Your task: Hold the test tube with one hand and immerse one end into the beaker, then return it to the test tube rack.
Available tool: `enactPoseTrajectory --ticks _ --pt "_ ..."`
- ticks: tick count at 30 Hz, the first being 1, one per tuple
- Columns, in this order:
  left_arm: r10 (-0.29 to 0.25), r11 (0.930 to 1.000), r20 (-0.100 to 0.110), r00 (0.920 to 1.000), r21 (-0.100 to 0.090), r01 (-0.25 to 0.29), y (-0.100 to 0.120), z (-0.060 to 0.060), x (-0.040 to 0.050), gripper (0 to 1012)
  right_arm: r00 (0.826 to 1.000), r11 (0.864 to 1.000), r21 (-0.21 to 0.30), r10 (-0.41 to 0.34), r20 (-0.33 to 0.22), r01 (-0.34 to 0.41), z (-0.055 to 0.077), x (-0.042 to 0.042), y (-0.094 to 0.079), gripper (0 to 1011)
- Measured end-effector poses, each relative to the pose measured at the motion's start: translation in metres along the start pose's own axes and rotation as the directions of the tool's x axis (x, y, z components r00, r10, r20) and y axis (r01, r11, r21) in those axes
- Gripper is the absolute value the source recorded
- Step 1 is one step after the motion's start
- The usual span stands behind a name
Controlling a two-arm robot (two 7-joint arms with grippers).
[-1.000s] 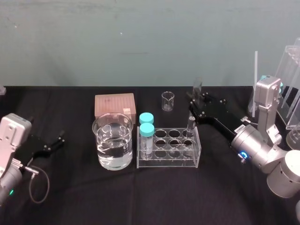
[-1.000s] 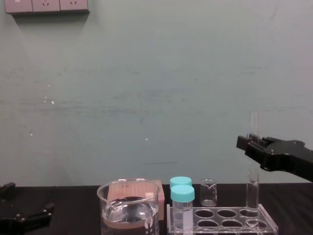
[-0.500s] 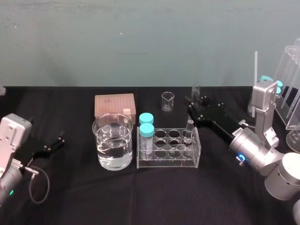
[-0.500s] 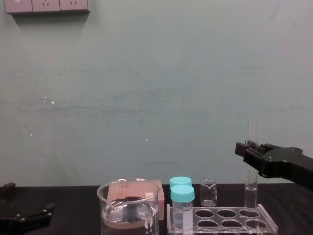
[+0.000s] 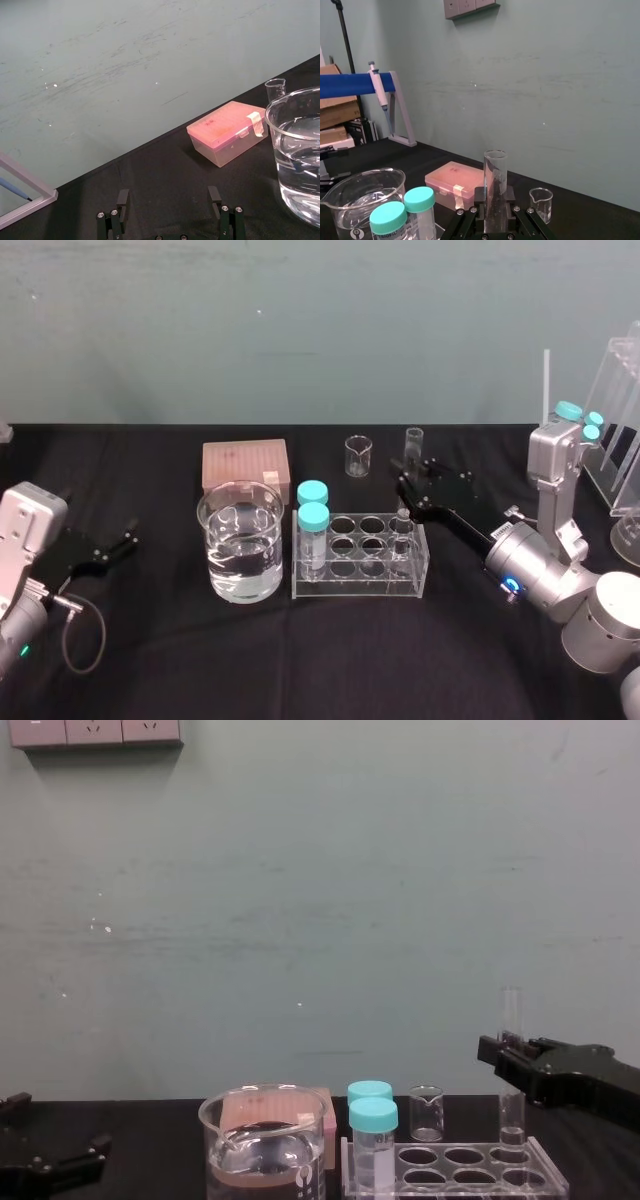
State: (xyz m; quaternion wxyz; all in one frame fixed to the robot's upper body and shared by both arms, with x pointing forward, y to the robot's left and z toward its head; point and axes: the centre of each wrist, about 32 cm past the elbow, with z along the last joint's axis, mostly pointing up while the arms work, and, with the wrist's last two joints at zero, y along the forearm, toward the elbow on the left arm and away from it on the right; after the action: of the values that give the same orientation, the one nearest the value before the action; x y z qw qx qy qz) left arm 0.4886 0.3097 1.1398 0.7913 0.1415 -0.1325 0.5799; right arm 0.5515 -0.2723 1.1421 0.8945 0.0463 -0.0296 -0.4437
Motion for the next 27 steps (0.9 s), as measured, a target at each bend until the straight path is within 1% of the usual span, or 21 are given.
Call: enactPoseTrajectory --ticks 13,21,27 --pt "0.0 1.0 0.0 1.0 0.0 0.0 0.0 0.0 0.0 1000 1.0 1.0 -0.021 0.009 -0.003 -0.009 -0.0028 -0.0011 0.0033 226" --pt "0.0 1.0 0.0 1.0 0.0 0.0 0.0 0.0 0.0 1000 1.0 1.0 -0.029 0.008 0.014 -0.007 -0.002 -0.0018 0.0055 226" --pt "0.0 1.0 0.0 1.0 0.0 0.0 0.0 0.0 0.0 1000 1.0 1.0 -0.027 0.007 0.013 -0.007 -0.0019 -0.0016 0.0054 226"
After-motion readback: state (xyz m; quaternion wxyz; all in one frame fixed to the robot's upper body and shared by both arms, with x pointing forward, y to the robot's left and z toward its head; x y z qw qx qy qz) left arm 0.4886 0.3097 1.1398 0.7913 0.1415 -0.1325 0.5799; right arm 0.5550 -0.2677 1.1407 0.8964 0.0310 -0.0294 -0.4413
